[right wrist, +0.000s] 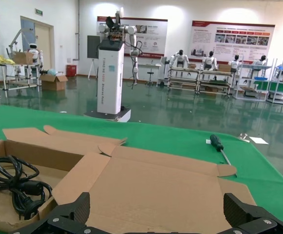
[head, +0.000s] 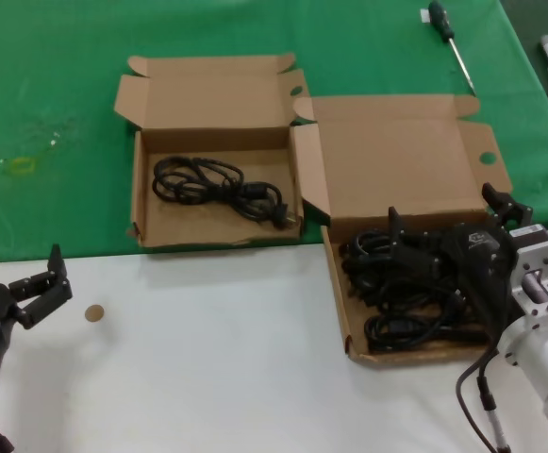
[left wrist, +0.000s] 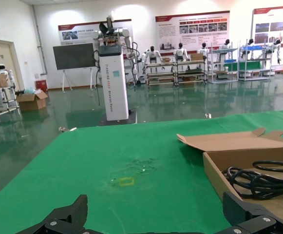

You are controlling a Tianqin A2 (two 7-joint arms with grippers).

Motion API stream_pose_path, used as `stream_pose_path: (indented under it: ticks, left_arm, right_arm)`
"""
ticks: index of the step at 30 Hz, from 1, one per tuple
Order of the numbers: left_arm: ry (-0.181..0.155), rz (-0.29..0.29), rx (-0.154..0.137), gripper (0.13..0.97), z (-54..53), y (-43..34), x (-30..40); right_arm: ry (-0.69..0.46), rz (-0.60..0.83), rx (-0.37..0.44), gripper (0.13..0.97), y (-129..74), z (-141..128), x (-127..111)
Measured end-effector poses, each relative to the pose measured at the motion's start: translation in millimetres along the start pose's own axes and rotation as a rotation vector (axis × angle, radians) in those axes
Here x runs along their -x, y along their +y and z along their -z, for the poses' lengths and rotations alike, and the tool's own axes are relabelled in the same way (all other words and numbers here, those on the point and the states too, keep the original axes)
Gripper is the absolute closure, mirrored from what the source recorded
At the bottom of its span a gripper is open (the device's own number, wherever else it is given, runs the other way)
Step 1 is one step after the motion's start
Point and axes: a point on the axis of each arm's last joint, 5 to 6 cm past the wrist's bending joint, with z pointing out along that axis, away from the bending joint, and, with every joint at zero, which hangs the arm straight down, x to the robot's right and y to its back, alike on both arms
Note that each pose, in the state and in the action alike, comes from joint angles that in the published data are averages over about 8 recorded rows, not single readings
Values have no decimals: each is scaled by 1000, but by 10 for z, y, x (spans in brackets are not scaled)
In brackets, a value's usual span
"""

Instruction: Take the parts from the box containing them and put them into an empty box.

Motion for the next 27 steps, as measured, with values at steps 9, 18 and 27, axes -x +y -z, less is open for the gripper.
stream_pose_path:
  ticks: [9,18,27]
  left_arm:
    - [0,0,0,132,0,0,0]
    - [0,0,0,132,0,0,0]
    - [0,0,0,132,0,0,0]
  right_arm:
    - [0,0,0,130,0,0,0]
    - [0,0,0,130,0,0,0]
    - [0,0,0,130,0,0,0]
